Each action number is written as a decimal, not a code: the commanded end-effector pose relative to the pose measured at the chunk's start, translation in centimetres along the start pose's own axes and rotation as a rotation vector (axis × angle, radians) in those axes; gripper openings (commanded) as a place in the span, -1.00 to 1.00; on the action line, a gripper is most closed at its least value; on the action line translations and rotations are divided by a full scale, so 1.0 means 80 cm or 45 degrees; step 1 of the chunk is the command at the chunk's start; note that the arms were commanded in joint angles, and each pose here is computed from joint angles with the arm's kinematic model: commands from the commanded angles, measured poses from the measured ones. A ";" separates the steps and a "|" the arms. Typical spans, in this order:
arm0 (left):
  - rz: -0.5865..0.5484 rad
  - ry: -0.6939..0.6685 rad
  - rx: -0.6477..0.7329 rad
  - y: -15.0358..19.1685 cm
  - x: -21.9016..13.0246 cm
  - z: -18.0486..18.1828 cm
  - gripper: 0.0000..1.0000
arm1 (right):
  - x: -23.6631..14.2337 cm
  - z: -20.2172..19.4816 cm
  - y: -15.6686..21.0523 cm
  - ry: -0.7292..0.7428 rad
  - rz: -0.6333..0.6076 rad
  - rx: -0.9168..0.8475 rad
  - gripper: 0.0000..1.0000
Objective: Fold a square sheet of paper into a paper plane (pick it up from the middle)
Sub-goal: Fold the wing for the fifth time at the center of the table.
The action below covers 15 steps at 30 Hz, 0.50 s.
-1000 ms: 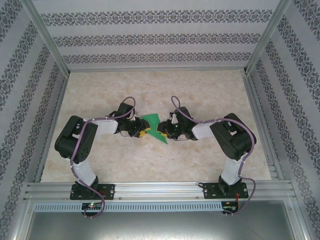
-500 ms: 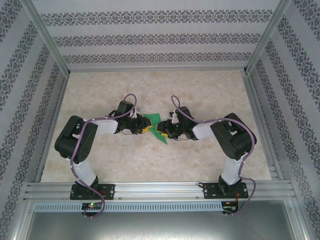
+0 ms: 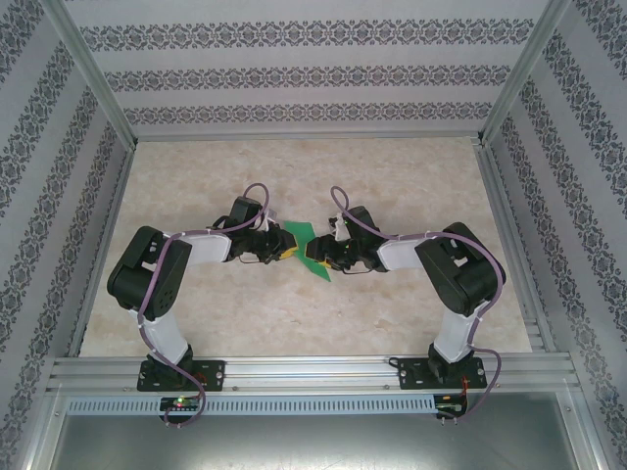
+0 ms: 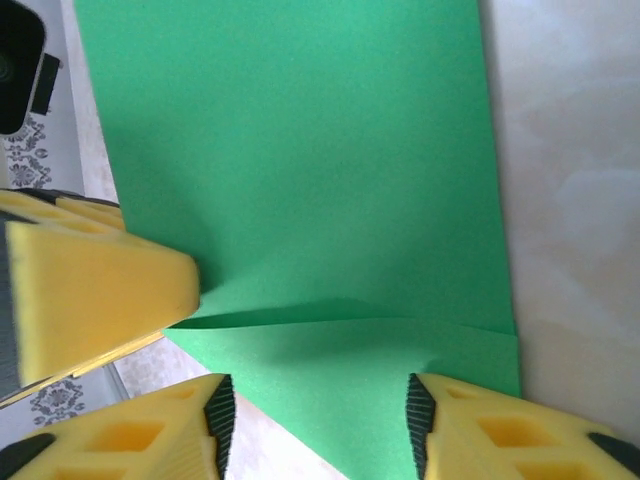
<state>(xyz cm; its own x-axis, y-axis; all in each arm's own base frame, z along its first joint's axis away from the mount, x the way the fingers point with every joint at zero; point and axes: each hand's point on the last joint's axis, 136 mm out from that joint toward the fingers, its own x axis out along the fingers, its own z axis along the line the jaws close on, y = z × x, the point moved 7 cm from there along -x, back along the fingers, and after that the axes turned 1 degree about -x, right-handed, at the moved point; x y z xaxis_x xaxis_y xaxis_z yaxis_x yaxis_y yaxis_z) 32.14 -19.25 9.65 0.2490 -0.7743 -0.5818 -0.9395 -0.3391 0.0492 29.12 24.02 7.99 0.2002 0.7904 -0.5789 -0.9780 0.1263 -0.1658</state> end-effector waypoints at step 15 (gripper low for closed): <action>0.057 -0.036 -0.073 0.004 -0.009 -0.012 -0.82 | -0.028 0.049 0.017 0.410 -0.322 -1.057 0.22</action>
<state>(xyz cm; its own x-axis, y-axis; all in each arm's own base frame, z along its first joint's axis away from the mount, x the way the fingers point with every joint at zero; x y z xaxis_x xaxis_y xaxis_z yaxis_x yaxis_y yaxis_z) 31.75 -19.12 9.50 0.2102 -0.7616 -0.6130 -0.9337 -0.3423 0.1051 27.19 25.28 12.48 0.4416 0.6595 -0.6083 -0.7088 -0.1591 -0.6872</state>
